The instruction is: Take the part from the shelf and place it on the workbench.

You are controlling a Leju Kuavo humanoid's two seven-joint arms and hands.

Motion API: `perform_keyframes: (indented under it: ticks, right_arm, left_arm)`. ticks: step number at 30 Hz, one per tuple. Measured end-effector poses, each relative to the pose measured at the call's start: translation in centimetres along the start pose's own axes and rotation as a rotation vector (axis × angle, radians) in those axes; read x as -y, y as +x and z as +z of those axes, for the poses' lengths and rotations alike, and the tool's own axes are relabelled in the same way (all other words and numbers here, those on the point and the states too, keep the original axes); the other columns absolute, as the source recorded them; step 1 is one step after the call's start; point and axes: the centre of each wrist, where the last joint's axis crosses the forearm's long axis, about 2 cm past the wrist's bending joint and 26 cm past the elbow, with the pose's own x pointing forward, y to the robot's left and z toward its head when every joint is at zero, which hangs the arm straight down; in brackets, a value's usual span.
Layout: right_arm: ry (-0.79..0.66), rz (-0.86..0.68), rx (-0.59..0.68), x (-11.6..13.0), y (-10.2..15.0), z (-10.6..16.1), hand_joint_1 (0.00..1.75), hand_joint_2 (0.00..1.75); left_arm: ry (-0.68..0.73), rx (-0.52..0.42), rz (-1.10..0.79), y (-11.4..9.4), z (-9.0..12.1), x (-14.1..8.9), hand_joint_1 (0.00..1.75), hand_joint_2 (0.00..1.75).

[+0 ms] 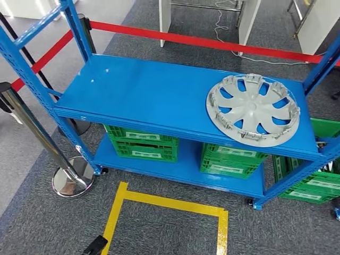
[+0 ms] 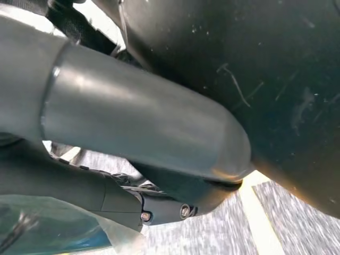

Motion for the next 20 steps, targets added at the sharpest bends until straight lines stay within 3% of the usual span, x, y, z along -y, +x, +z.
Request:
perform_keyframes:
  ticks: [20]
  right_arm:
    - [-0.007, -0.008, -0.002, 0.2, 0.1, 0.0, 0.0, 0.0]
  left_arm:
    - [0.041, 0.024, 0.028, 0.8, -0.2, -1.2, 0.0, 0.0]
